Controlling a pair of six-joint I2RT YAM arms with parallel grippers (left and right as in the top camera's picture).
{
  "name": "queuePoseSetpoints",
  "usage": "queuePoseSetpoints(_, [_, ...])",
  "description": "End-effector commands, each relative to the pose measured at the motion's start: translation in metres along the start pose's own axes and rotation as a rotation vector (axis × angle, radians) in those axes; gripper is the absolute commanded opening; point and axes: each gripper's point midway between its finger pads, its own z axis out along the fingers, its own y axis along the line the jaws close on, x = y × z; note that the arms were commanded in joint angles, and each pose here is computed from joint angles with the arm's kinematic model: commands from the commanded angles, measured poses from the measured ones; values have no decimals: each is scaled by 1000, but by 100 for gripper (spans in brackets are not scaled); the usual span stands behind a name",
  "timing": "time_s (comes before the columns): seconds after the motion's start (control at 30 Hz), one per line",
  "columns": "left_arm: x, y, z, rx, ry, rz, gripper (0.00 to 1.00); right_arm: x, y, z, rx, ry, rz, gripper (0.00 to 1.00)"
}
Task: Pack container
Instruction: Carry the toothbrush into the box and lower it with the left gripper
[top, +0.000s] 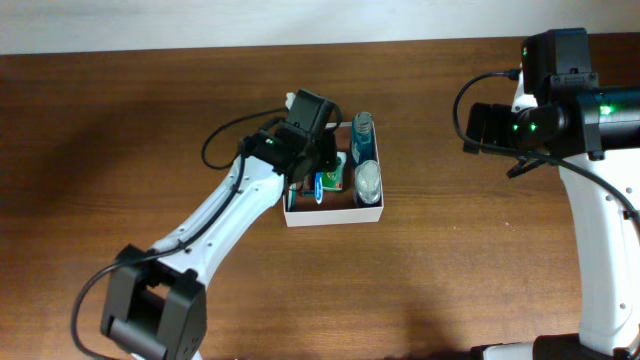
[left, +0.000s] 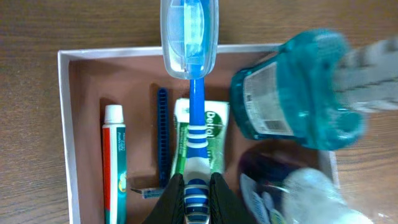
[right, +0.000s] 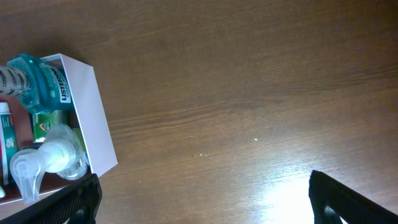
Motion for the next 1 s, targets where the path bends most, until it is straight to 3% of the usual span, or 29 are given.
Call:
queuePoseSetpoints(0.0, [-3, 4, 6, -30, -9, 9, 1, -3, -5, -7, 13, -27, 13, 98])
queuePoseSetpoints(0.8, [23, 18, 27, -95, 94, 16, 2, -3, -5, -7, 13, -27, 13, 98])
queuePoseSetpoints(0.97, [23, 18, 27, -96, 96, 16, 7, -3, -5, -7, 13, -27, 13, 98])
